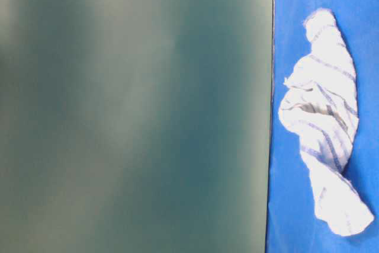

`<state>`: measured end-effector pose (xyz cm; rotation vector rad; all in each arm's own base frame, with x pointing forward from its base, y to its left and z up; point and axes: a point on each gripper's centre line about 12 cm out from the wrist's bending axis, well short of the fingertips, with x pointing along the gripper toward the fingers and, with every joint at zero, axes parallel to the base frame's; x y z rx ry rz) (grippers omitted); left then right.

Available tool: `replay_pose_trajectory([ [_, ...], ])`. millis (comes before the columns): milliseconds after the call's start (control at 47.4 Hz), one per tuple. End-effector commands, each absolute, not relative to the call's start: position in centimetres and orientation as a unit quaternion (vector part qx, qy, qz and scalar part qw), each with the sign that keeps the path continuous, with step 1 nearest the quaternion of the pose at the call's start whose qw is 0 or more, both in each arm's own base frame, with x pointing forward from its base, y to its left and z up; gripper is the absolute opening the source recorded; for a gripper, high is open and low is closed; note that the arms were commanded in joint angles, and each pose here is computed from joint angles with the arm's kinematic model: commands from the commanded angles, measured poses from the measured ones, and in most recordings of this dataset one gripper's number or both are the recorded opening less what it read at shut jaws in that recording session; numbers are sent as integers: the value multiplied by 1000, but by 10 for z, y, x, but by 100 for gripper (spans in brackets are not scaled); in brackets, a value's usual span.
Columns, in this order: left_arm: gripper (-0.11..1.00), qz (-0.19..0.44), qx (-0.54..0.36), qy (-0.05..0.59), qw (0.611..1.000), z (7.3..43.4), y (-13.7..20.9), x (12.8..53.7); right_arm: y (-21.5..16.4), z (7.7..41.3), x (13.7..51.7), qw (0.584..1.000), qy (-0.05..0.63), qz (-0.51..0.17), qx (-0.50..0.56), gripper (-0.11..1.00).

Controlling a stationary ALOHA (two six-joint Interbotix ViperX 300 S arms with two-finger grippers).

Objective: Hand over the towel.
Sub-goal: 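Move the left gripper toward the left end of the striped towel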

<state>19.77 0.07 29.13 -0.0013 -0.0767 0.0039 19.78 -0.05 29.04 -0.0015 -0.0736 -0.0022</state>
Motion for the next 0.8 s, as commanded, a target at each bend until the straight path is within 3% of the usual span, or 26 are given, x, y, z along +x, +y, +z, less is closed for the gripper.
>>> replay_pose_trajectory([
  [0,0,-1,-14,-60,998,302,-1,200,1,304,201,999,-54,3,8,0],
  [295,0,13,-10,-82,996,308,5,205,1,303,203,999,-47,4,15,0],
  [548,1,39,-11,-59,997,307,17,233,1,303,205,999,-45,4,25,0],
  [611,9,44,-13,-50,998,306,20,241,1,302,205,999,-43,4,24,0],
  [780,57,61,-16,-2,998,289,32,270,1,301,205,999,-42,4,24,0],
])
